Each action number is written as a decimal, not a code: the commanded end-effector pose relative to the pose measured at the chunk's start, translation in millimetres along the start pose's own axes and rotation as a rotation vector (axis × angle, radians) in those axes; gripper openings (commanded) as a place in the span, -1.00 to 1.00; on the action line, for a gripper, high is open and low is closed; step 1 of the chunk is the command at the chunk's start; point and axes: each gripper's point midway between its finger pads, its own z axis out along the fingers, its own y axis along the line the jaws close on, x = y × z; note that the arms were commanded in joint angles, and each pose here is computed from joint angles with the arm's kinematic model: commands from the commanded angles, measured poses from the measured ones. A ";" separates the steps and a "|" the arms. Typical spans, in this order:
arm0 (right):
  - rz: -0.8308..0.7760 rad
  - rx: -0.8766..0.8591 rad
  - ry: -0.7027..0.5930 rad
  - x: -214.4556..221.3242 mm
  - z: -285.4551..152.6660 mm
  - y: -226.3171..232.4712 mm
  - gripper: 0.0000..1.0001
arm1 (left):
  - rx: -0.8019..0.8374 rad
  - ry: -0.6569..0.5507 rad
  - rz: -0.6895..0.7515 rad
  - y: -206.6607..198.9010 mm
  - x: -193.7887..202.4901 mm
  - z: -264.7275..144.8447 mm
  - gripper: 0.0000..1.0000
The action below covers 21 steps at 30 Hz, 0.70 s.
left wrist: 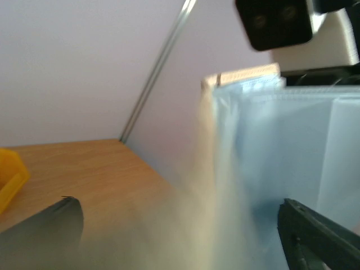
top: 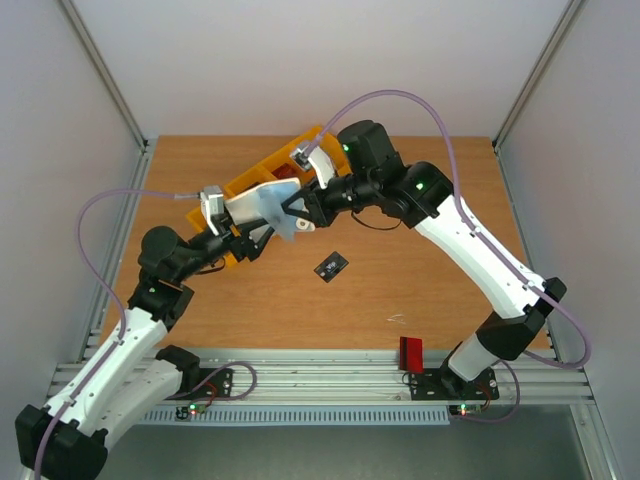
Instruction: Take the credit cards out of the card holder
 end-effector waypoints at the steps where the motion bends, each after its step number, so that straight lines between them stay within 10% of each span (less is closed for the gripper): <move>1: 0.107 0.371 0.003 -3.9 -18.7 -49.0 -0.97 | -0.166 -0.024 0.019 34.1 5.9 -3.4 0.99; 10: 0.163 0.650 0.044 0.8 -11.9 -55.8 -0.97 | -0.127 -0.026 0.057 28.9 2.3 2.1 0.99; 18: 0.074 0.279 0.077 -12.1 24.1 8.2 -0.98 | -0.094 -0.014 0.004 24.2 6.0 2.1 0.99; 21: 0.074 0.185 0.064 -17.1 21.6 22.3 -0.98 | -0.066 -0.002 0.009 19.1 8.8 0.3 0.71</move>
